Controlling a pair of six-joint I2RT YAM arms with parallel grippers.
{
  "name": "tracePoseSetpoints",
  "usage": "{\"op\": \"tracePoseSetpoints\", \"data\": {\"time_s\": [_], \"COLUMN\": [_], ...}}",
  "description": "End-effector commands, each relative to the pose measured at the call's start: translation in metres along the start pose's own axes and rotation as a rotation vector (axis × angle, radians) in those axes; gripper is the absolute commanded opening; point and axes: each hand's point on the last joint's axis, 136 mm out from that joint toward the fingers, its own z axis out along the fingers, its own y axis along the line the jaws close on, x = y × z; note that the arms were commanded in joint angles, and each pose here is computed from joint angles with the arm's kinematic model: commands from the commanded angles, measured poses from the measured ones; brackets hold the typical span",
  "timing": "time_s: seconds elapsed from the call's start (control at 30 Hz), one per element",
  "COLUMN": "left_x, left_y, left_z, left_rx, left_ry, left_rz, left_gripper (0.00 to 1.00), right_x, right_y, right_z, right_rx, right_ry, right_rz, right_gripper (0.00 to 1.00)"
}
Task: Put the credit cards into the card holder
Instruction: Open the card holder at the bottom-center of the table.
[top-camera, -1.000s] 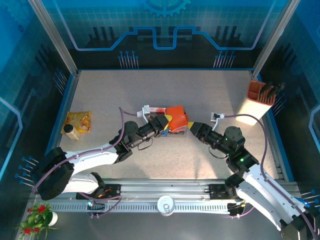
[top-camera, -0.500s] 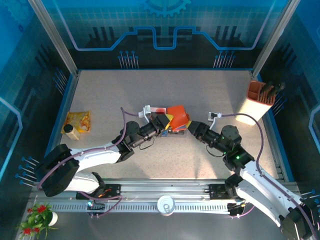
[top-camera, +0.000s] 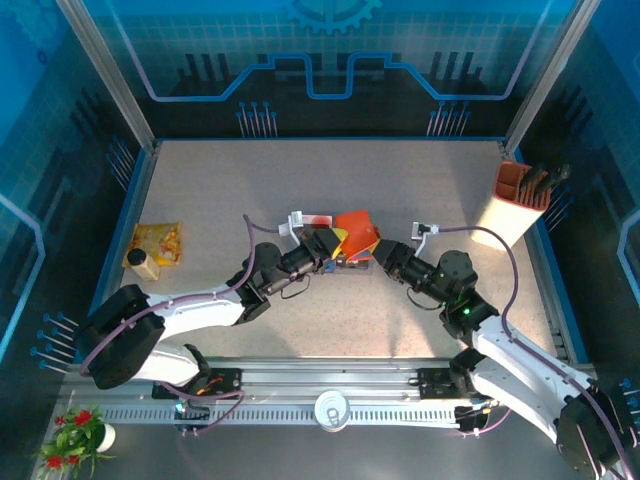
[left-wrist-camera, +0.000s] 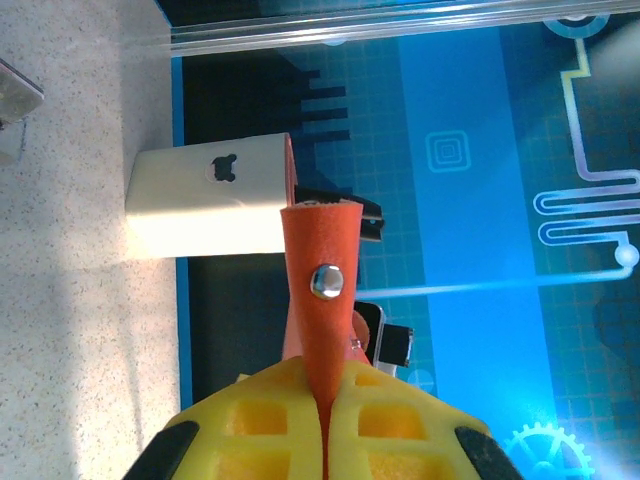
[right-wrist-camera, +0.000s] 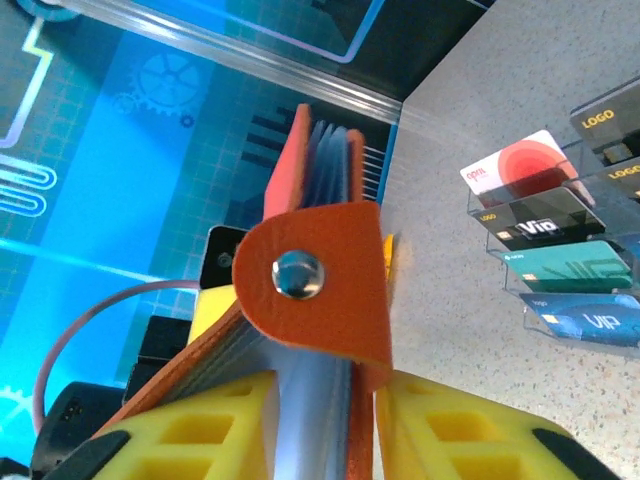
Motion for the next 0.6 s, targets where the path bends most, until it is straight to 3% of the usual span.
{"op": "tracePoseSetpoints", "data": {"time_s": [0.0, 0.07, 0.17, 0.2, 0.27, 0.33, 0.37, 0.5, 0.57], "left_x": [0.006, 0.007, 0.009, 0.009, 0.004, -0.002, -0.005, -0.016, -0.019], "left_y": [-0.004, 0.0, 0.004, 0.006, 0.01, 0.01, 0.012, 0.007, 0.003], "left_z": [-0.001, -0.001, -0.003, -0.004, -0.011, -0.02, -0.025, -0.045, -0.054], "left_rx": [0.041, 0.03, 0.012, 0.003, -0.024, -0.049, -0.072, -0.192, -0.317], "left_ry": [0.022, 0.031, 0.042, 0.043, 0.031, 0.013, 0.008, -0.003, 0.012], "left_rz": [0.002, 0.007, 0.023, 0.029, 0.048, 0.071, 0.087, 0.198, 0.289], "left_gripper": [0.0, 0.0, 0.02, 0.12, 0.48, 0.74, 0.96, 0.99, 0.99], "right_x": [-0.002, -0.003, -0.003, -0.003, -0.003, -0.001, 0.001, 0.009, 0.014], "right_y": [0.03, 0.03, 0.024, 0.022, 0.016, 0.007, 0.0, -0.018, -0.027], "right_z": [0.003, 0.003, 0.0, -0.001, -0.006, -0.011, -0.014, -0.027, -0.032], "right_rx": [-0.116, -0.117, -0.103, -0.099, -0.08, -0.045, -0.018, 0.055, 0.084], "right_ry": [0.008, 0.008, 0.003, 0.0, -0.007, -0.012, -0.009, 0.007, 0.021], "right_rz": [-0.034, -0.037, -0.038, -0.042, -0.067, -0.104, -0.129, -0.248, -0.301], "right_gripper": [0.17, 0.03, 0.0, 0.0, 0.0, 0.0, 0.0, 0.0, 0.0]}}
